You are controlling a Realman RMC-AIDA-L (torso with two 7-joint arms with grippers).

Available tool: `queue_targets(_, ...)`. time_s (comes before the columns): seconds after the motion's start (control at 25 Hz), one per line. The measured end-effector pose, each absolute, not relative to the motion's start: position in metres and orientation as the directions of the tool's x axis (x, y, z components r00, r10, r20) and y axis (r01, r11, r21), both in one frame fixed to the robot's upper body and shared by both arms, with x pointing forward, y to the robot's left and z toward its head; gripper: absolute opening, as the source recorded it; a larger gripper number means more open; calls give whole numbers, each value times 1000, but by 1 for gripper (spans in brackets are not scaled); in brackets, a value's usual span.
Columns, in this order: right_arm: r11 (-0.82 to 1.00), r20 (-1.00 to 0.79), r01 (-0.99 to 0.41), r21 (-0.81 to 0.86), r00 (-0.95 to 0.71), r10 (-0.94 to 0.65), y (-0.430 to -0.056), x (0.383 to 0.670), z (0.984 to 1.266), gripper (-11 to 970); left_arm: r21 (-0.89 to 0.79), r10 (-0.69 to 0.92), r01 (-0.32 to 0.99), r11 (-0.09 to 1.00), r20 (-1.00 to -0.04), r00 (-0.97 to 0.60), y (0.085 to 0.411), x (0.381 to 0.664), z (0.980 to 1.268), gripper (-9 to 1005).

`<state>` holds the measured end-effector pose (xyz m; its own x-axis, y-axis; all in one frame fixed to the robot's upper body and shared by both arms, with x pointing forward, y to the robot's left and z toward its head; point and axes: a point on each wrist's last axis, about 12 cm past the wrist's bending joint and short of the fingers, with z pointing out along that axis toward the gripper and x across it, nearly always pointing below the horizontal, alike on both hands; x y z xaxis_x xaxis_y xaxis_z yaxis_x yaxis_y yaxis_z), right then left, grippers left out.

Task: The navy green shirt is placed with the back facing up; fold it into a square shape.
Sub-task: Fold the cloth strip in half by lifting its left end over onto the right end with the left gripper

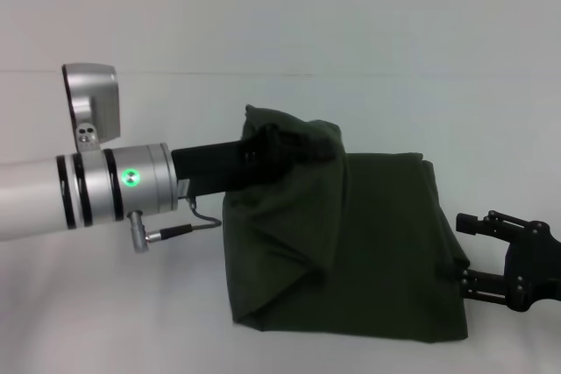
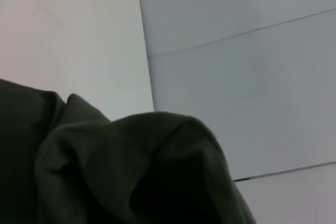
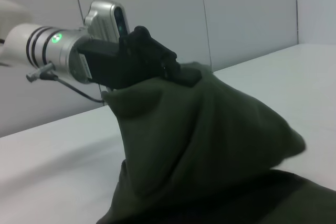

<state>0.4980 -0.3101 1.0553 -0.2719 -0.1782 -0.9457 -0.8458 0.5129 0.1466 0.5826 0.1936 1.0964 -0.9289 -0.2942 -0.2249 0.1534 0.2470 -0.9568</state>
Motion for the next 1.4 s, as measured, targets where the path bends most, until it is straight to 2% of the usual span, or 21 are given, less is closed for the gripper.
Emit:
queue_targets(0.24, 511, -946, -847, 146, -270, -177, -309, 499, 1056, 840, -959, -282, 187, 214, -244, -928, 181, 577, 1090, 143)
queue_targets(0.6, 510, -946, -848, 148, -271, -176, -308, 501, 1057, 840, -963, -314, 153, 220, -219, -924, 179, 573, 1078, 147)
queue_targets(0.8, 514, -947, -845, 146, -270, -174, -310, 501, 1057, 840, -955, -290, 196, 221, -257, -922, 173, 567, 1074, 150)
queue_targets(0.92, 522, -946, -840, 146, -272, -173, -312, 499, 1056, 841, -959, -275, 194, 205, -247, -929, 168, 565, 1073, 151)
queue_targets(1.0, 528, -946, -837, 146, -275, -174, -313, 498, 1055, 841, -961, -273, 191, 202, -243, -931, 166, 564, 1072, 343)
queue_targets(1.4, 554, -942, -818, 156, -292, -167, -321, 489, 1050, 841, -942, -214, 247, 227, -295, -931, 156, 568, 1076, 701)
